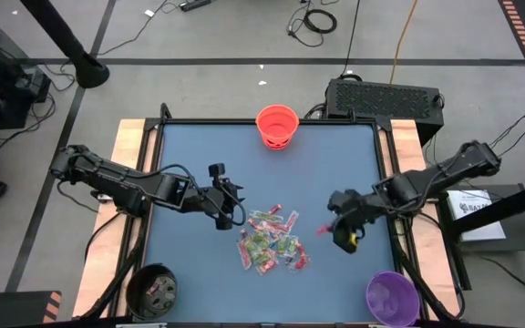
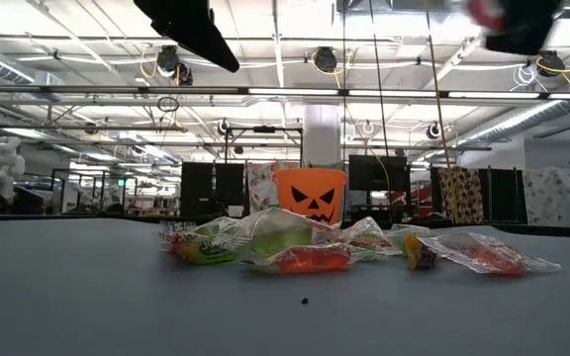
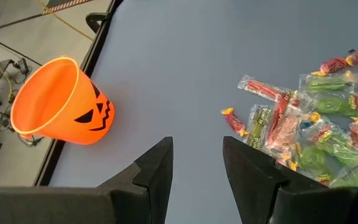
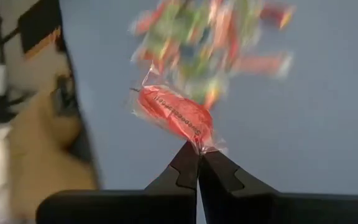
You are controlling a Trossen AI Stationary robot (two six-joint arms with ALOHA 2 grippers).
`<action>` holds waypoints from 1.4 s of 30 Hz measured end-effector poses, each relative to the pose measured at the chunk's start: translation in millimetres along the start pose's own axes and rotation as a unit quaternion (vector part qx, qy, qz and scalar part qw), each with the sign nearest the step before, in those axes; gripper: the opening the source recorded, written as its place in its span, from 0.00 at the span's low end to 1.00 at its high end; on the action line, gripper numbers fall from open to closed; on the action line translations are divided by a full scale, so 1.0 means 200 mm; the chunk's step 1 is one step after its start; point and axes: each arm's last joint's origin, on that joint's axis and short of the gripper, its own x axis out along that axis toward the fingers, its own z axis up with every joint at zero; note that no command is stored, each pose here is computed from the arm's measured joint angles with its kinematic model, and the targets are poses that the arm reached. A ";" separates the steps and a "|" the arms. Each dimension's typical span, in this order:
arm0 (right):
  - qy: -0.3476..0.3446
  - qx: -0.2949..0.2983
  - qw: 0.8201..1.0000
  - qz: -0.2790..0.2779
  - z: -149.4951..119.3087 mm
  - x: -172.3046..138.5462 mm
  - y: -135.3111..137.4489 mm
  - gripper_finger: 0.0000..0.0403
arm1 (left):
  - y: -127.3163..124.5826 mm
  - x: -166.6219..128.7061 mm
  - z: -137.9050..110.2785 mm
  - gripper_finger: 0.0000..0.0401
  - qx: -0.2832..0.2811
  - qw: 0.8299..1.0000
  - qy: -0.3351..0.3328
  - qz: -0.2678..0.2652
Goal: Sort candy by brand, put in halloween buckets
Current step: Put the small orange gummy into the purple bucket, then put the long green gummy into the orange bucket
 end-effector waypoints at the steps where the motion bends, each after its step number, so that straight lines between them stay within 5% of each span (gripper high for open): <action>1: 0.027 0.015 1.000 0.005 -0.03 0.00 0.01 0.00 | 0.00 0.00 0.00 0.37 -0.005 1.000 0.000 0.000; 12: 0.272 0.187 0.943 0.039 -0.30 -0.06 0.15 0.00 | 0.00 0.00 0.00 0.37 -0.011 1.000 -0.004 -0.007; 19: 0.291 0.249 0.923 0.039 -0.43 -0.17 0.28 0.00 | 0.00 0.00 0.00 0.37 -0.012 1.000 -0.004 -0.007; 30: 0.323 0.301 0.894 -0.077 -0.67 -0.04 0.38 0.01 | -0.01 0.00 0.00 0.37 -0.024 1.000 -0.004 -0.014; 34: 0.362 0.300 0.874 -0.123 -0.71 0.05 0.40 0.07 | -0.01 0.00 0.00 0.37 -0.023 1.000 -0.004 -0.015; 42: 0.360 0.276 0.880 -0.138 -0.73 0.13 0.41 0.33 | -0.01 0.00 0.00 0.37 -0.024 1.000 -0.005 -0.015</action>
